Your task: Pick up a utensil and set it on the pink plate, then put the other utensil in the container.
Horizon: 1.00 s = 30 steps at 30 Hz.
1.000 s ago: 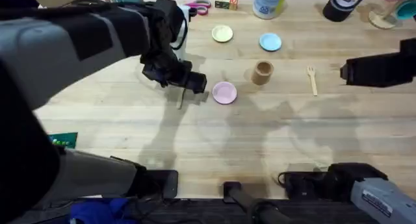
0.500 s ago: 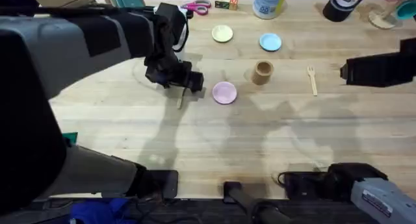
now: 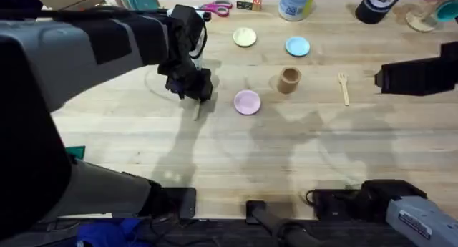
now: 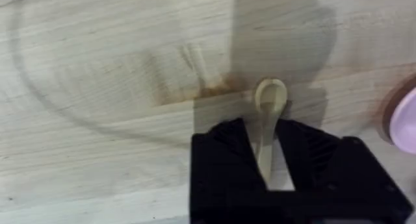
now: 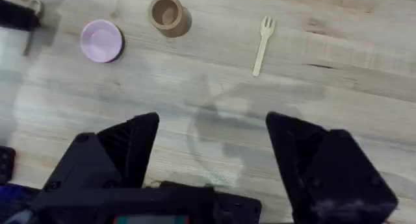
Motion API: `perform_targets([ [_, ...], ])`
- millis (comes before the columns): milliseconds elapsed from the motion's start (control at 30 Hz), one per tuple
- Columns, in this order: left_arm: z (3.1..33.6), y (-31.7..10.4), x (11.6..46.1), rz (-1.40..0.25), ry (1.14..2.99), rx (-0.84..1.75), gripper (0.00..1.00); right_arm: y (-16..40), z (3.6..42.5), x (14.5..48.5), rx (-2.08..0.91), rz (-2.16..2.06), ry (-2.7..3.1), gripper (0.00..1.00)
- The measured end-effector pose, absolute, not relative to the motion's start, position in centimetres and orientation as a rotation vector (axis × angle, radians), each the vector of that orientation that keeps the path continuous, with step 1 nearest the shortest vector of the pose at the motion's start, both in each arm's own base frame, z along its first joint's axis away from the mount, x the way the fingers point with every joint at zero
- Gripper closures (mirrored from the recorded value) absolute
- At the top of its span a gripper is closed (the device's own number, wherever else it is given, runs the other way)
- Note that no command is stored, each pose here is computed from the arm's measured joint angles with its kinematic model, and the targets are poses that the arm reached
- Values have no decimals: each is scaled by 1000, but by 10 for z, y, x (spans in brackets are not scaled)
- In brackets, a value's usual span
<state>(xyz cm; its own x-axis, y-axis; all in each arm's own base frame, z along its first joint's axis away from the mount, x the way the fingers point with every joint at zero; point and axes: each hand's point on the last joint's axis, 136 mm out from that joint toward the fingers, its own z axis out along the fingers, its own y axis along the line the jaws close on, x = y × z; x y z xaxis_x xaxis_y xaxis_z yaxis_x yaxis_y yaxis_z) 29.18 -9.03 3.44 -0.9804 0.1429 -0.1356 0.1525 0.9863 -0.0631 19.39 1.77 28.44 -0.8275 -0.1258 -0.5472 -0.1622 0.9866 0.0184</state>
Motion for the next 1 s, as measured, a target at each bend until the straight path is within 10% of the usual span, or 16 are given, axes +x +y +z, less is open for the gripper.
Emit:
perform_targets([
  [500, 38, -94, 265, -98, 3121, 271, 962, 18, 285, 194, -202, 86, 2556, 3],
  [1000, 84, -185, 274, -168, 2947, 648, 961, 18, 284, 194, -202, 86, 2556, 3],
])
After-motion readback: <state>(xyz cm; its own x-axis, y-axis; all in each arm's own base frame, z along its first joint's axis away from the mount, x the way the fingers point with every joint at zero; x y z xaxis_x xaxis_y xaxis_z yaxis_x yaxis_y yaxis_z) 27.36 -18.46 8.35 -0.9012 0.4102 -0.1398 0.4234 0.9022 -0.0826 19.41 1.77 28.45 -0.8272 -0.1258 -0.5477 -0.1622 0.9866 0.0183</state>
